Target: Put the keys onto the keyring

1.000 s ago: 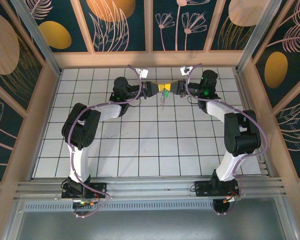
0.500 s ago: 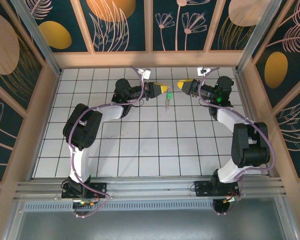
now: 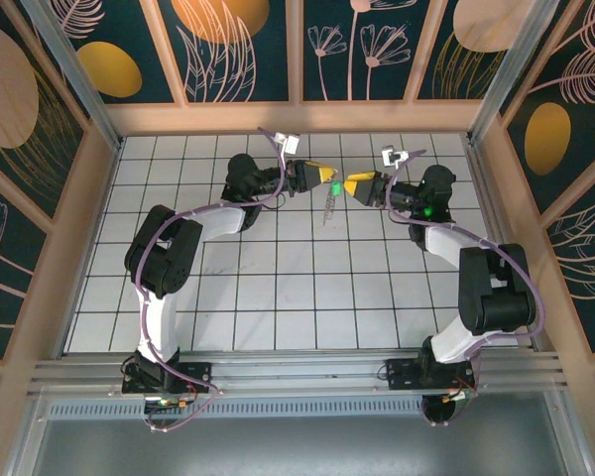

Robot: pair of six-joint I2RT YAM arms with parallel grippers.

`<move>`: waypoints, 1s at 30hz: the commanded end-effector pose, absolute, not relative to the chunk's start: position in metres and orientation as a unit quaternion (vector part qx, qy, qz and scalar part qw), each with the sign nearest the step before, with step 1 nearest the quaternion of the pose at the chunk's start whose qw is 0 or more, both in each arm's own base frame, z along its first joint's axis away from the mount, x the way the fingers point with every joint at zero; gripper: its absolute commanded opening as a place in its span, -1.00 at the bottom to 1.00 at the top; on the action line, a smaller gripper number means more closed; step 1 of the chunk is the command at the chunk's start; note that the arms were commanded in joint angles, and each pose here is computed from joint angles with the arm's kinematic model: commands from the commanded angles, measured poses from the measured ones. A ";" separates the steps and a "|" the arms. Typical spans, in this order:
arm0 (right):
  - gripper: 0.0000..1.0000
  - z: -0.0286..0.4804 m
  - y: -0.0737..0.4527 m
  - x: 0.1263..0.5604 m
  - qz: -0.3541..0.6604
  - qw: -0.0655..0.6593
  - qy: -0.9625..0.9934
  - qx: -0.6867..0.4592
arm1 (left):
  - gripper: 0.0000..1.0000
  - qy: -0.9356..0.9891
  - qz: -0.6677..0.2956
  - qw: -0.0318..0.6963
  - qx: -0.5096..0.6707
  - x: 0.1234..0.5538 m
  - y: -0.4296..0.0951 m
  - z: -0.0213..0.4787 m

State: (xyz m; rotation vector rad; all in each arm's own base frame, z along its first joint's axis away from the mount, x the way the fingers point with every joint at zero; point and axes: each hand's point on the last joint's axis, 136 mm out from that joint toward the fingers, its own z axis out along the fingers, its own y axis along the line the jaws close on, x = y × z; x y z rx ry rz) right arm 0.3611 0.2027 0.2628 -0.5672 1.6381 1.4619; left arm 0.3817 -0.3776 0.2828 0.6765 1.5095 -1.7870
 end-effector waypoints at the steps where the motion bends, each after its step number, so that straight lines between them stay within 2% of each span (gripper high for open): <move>1: 0.07 0.281 0.210 0.349 0.576 0.450 0.623 -0.277 | -1.00 0.538 -0.696 0.374 0.294 0.369 -0.376 0.320; 13: 0.05 0.286 0.224 0.349 0.582 0.450 0.609 -0.298 | -1.00 0.534 -0.699 0.371 0.297 0.367 -0.379 0.321; 19: -0.05 0.284 0.229 0.345 0.586 0.444 0.604 -0.307 | -1.00 0.532 -0.702 0.369 0.297 0.367 -0.381 0.322; 21: -0.16 0.285 0.229 0.343 0.586 0.443 0.603 -0.311 | -1.00 0.532 -0.702 0.370 0.296 0.367 -0.381 0.322; 25: -0.63 0.284 0.230 0.340 0.587 0.439 0.603 -0.315 | -1.00 0.532 -0.703 0.369 0.294 0.368 -0.381 0.322; 30: -0.93 0.279 0.230 0.339 0.585 0.431 0.611 -0.314 | -1.00 0.531 -0.703 0.371 0.292 0.369 -0.381 0.322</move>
